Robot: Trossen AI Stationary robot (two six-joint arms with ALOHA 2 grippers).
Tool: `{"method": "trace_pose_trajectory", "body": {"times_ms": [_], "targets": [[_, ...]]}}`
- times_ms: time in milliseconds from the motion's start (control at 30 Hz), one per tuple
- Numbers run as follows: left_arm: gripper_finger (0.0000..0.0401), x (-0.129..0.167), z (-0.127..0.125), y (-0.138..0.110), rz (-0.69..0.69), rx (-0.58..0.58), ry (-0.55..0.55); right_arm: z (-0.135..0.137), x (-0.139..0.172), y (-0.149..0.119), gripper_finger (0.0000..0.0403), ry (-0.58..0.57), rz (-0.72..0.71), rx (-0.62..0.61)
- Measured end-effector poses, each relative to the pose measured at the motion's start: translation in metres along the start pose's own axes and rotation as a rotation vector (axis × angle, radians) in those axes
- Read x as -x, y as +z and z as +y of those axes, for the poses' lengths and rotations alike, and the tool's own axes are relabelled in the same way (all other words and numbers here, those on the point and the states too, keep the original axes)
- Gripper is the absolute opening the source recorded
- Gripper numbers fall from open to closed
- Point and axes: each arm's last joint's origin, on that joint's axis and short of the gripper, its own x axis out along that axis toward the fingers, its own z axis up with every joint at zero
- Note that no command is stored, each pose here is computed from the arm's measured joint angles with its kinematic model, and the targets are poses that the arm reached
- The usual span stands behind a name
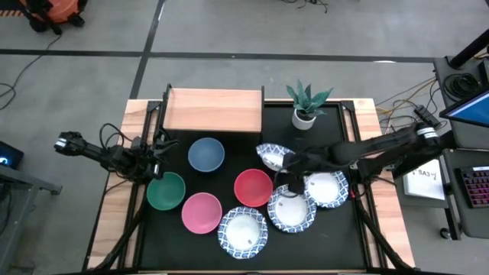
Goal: Place and stack bowls onto a shelf
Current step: Put the top white patterned bowl on the shelf
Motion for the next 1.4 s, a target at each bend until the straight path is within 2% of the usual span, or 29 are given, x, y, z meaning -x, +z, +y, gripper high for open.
{"method": "trace_pose_trajectory", "body": {"times_ms": [100, 233, 400, 567, 733, 1000, 1100, 1233, 1400], "targets": [[0.0038, 0.0, 0.0, 0.001, -0.006, -0.011, 0.0, -0.004, 0.023, 0.015, 0.0009, 0.009, -0.117, 0.008], [0.0038, 0.0, 0.0, 0.002, -0.017, -0.034, 0.0, -0.006, 0.04, 0.035, 0.0009, -0.055, -0.25, 0.059], [0.0038, 0.0, 0.0, 0.003, -0.026, -0.051, -0.001, -0.005, 0.036, 0.06, 0.0009, -0.191, -0.311, 0.188], [0.0038, 0.001, 0.0, 0.004, -0.032, -0.048, -0.001, -0.002, 0.03, 0.084, 0.0009, -0.22, -0.335, 0.263], [0.0038, 0.001, 0.0, 0.004, -0.033, -0.051, -0.001, 0.002, 0.005, 0.103, 0.0009, -0.26, -0.301, 0.352], [0.0038, 0.001, 0.0, 0.004, -0.032, -0.051, -0.001, -0.012, -0.051, 0.12, 0.0009, -0.497, -0.148, 0.451], [0.0038, 0.001, 0.0, 0.004, -0.032, -0.051, -0.001, -0.018, -0.067, 0.123, 0.0009, -0.536, -0.099, 0.488], [0.0038, 0.001, 0.0, 0.004, -0.031, -0.052, -0.001, -0.025, -0.079, 0.126, 0.0013, -0.54, -0.078, 0.472], [0.0038, 0.001, 0.0, 0.004, -0.029, -0.053, -0.001, -0.032, -0.08, 0.128, 0.0049, -0.546, -0.088, 0.415]]}}
